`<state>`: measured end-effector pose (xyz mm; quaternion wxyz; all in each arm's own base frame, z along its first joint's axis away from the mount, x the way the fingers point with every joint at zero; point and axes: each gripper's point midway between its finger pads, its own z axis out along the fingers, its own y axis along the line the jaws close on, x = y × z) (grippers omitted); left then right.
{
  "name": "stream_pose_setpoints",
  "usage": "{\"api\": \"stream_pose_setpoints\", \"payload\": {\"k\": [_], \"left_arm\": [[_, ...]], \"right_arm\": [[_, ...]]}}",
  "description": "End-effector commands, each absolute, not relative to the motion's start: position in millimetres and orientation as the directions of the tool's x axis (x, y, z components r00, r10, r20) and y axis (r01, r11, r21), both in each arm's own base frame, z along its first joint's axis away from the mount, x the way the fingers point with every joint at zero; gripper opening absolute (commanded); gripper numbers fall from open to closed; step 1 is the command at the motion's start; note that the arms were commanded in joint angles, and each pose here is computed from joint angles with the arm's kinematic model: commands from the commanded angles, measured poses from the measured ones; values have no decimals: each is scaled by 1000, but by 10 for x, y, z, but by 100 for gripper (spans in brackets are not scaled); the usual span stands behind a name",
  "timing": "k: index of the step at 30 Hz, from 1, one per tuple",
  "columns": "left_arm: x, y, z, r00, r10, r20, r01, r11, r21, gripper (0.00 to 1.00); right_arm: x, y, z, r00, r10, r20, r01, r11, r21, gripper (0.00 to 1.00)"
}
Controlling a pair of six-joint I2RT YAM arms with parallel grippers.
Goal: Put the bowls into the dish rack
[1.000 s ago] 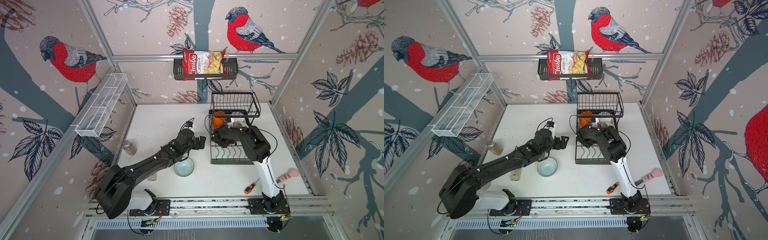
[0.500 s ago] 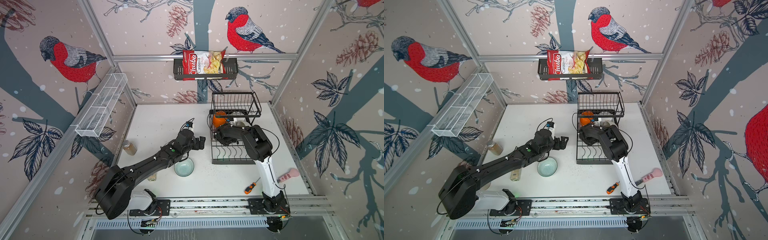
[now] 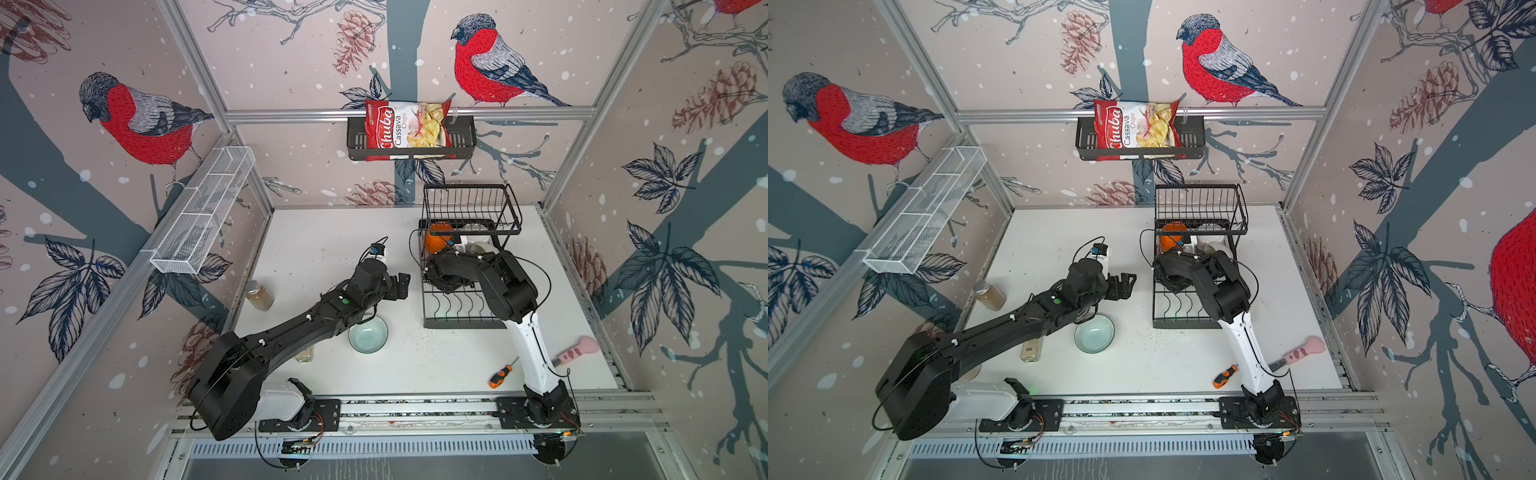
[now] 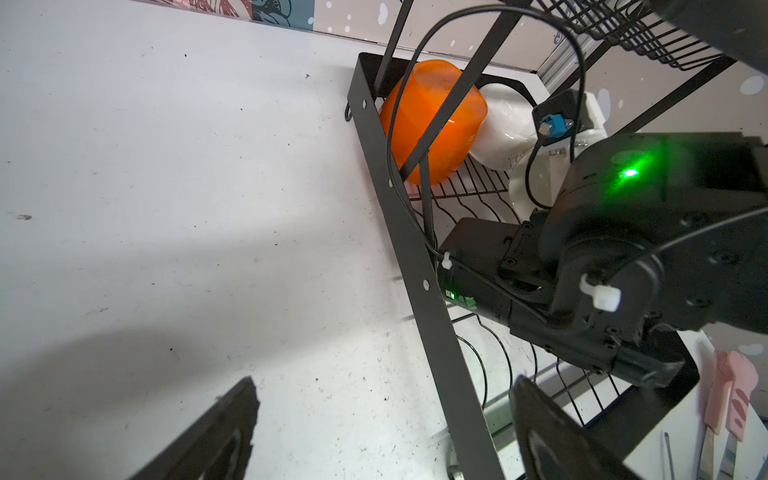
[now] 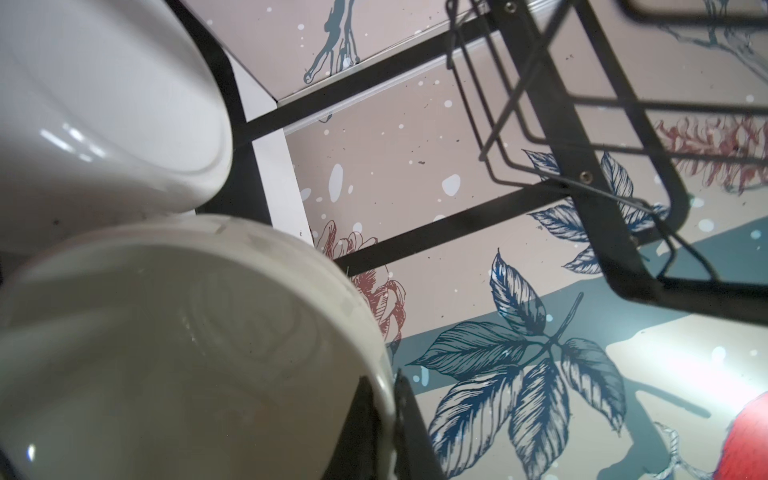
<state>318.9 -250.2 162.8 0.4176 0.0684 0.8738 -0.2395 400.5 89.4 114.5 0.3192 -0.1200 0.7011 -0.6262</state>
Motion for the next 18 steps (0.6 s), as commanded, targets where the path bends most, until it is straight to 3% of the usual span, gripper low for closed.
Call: {"api": "stream_pose_setpoints", "payload": {"k": [1,18], "left_arm": [[3220,-2476,1656,-623,-89,-777,314,881,-353,94],[3225,-2473,1671,-620,-95,-779,313,880,-357,94]], "right_arm": [[3917,915,757,-817,-483,-315,205,268,-941,16],[3862,980,865,-829,-425,-363,220,349,-911,23]]}}
